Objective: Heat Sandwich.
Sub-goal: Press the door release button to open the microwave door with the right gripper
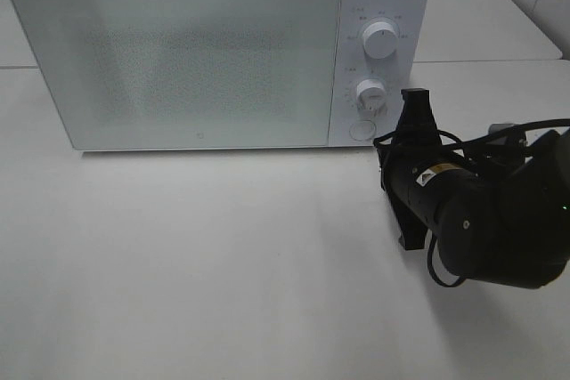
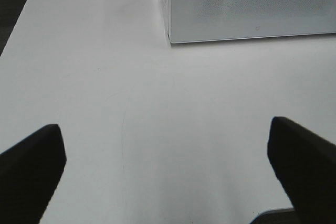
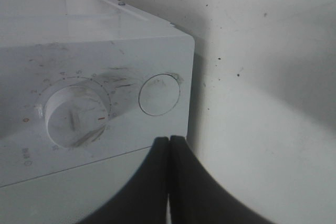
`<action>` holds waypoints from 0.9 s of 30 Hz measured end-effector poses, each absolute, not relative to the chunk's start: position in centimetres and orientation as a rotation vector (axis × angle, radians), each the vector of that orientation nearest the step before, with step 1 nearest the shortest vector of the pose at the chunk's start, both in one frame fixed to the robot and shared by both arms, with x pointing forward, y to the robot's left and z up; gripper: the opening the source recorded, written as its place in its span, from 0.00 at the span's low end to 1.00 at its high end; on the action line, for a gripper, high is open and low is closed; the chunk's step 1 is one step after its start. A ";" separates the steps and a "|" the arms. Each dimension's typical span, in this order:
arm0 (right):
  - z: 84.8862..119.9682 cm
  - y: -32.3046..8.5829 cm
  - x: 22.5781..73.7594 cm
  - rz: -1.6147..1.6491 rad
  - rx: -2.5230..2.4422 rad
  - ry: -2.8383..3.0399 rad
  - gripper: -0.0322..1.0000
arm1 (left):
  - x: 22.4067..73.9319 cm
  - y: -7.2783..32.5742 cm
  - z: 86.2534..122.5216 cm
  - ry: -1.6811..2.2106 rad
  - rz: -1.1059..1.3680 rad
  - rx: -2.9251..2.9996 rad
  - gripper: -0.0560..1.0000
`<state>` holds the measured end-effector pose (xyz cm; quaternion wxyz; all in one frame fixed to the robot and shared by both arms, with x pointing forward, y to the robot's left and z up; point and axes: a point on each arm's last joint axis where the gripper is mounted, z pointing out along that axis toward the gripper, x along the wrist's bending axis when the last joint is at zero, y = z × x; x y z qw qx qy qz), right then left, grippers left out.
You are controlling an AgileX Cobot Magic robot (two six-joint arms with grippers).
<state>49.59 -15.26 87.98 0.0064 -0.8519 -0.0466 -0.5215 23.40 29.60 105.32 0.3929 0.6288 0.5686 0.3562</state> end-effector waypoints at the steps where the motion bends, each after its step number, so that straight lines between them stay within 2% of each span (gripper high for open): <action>1: 87.9 -15.2 49.9 -1.627 -2.664 -0.151 0.04 | 23.4 29.6 105.3 1.443 0.904 1.596 0.99; 16: 86.5 -15.1 54.7 -1.597 -2.653 -0.085 0.04 | 23.4 29.6 105.3 1.443 0.904 1.596 0.99; 27: 85.3 -14.5 56.4 -1.576 -2.658 -0.059 0.04 | 23.4 29.6 105.3 1.443 0.904 1.596 0.99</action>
